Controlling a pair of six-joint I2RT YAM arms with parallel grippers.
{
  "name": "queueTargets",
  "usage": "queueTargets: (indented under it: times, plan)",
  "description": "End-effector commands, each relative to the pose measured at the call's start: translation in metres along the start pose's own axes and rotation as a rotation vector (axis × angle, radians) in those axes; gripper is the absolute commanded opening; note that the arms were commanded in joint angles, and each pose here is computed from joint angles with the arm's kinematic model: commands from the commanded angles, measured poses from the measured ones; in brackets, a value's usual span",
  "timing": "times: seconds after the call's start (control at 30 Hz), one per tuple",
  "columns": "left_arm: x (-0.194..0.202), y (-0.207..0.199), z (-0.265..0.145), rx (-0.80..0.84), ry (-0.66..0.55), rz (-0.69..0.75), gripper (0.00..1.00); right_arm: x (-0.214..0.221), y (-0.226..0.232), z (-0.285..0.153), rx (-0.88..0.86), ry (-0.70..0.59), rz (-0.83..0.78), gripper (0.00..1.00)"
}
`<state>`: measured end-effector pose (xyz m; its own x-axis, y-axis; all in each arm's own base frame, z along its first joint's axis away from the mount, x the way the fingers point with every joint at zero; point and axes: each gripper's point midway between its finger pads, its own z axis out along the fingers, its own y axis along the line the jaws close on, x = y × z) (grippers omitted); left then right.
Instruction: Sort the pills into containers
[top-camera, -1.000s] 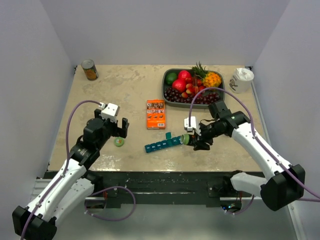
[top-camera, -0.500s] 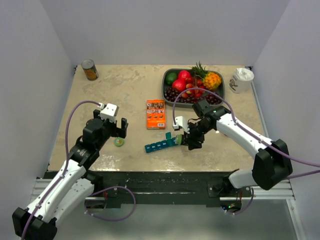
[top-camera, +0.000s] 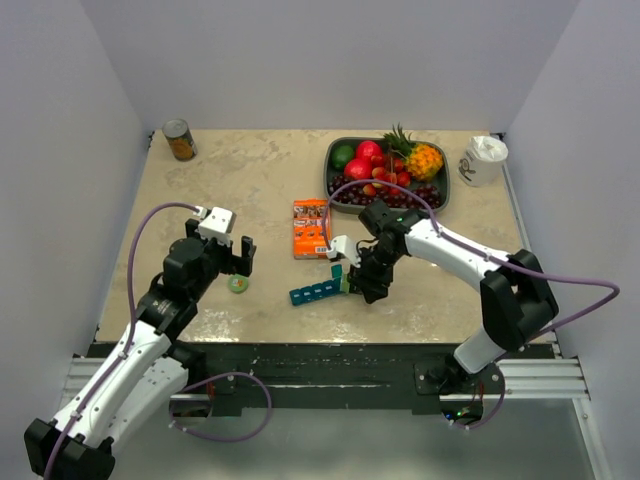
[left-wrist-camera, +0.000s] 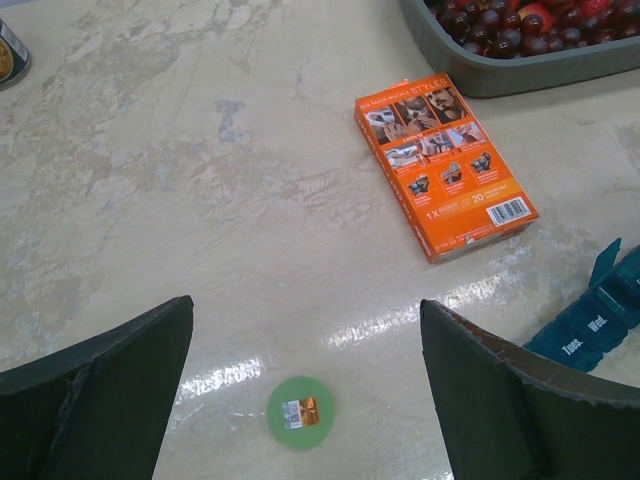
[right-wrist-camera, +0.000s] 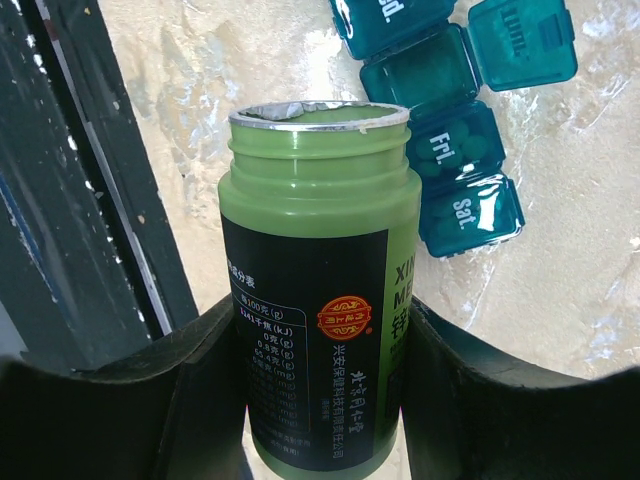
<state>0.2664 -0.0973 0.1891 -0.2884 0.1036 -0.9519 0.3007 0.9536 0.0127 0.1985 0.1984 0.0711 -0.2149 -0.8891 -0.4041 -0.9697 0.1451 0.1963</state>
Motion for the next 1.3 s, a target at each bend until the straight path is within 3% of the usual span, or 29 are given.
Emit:
queueTargets:
  times: [0.0,0.73,1.27]
  plan:
    - [-0.029,-0.001,-0.005,0.010,-0.087,-0.006,0.99,-0.016,-0.012,-0.006,0.065,0.000,0.026,0.00]
    - [-0.034,-0.004,-0.008,0.031,-0.105,-0.002,0.99,-0.001,-0.015,0.005,0.069,0.178,0.106,0.00]
    - [-0.033,-0.005,-0.007,0.037,-0.106,0.000,0.99,-0.002,-0.015,0.001,0.069,0.225,0.133,0.00]
